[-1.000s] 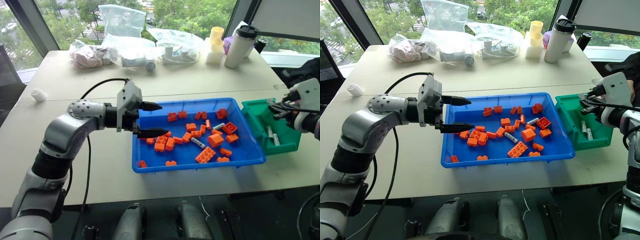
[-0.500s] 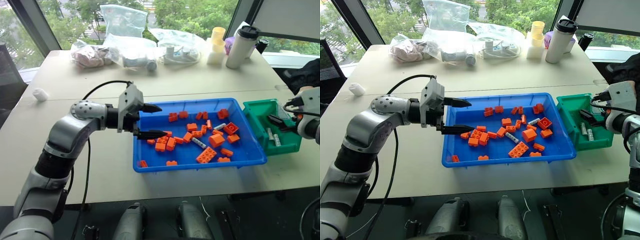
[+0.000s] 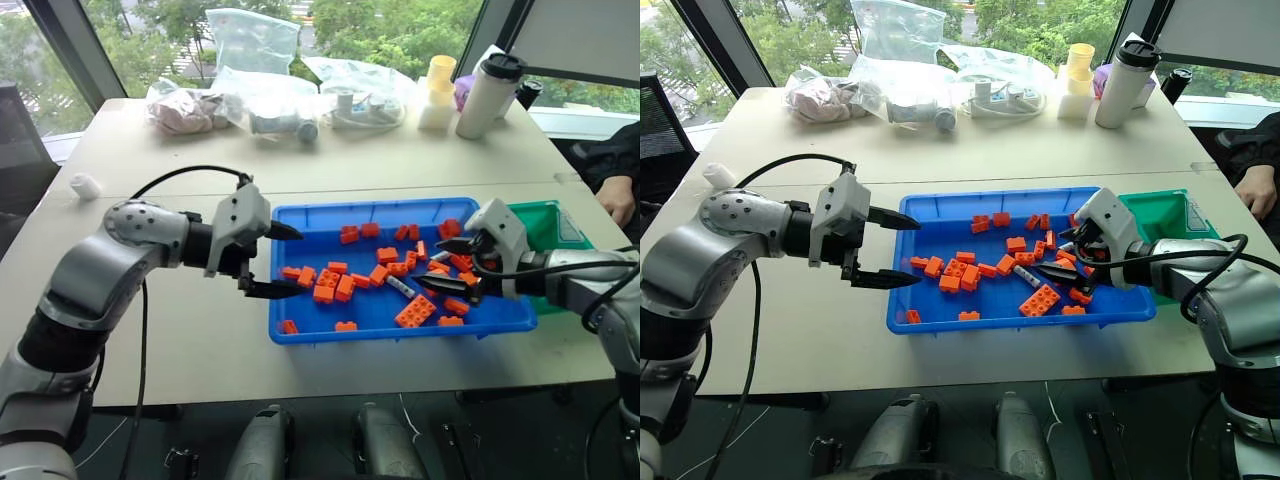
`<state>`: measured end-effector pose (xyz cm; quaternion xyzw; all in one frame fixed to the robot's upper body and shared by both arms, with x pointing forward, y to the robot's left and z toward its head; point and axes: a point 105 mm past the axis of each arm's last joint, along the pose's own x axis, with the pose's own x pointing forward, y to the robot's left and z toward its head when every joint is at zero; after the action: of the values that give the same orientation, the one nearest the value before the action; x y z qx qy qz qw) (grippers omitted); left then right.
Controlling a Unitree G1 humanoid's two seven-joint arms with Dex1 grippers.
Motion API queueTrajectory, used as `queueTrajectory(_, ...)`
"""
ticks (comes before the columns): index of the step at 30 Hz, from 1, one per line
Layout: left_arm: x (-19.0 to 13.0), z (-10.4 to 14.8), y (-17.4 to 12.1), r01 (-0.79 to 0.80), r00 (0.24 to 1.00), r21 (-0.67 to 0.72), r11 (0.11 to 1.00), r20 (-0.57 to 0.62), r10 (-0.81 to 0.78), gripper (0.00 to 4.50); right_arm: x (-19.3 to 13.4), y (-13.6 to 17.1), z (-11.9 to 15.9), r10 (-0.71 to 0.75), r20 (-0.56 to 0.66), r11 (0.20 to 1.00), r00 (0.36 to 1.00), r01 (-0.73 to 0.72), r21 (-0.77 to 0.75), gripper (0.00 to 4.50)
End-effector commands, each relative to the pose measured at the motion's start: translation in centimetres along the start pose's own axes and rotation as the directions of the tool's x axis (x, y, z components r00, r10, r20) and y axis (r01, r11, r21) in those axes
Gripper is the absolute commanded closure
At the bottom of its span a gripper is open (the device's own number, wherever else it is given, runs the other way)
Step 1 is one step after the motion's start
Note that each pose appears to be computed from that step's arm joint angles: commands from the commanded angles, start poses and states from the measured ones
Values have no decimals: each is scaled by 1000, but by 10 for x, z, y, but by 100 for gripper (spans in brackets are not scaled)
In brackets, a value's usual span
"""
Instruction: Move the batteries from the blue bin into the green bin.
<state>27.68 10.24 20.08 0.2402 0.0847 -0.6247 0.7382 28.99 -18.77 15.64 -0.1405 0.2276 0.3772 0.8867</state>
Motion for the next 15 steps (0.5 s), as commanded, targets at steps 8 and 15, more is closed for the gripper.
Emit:
queueTrajectory(8, 1, -2, -13, 8, 1000, -6, 1000, 8, -8, 0, 20, 25, -6, 82, -46, 996, 996, -81, 25, 3)
queueTrajectory(15, 6, -3, -12, 6, 1000, -23, 1000, 29, -5, 0, 30, 27, -7, 126, -74, 992, 989, -125, 9, 3)
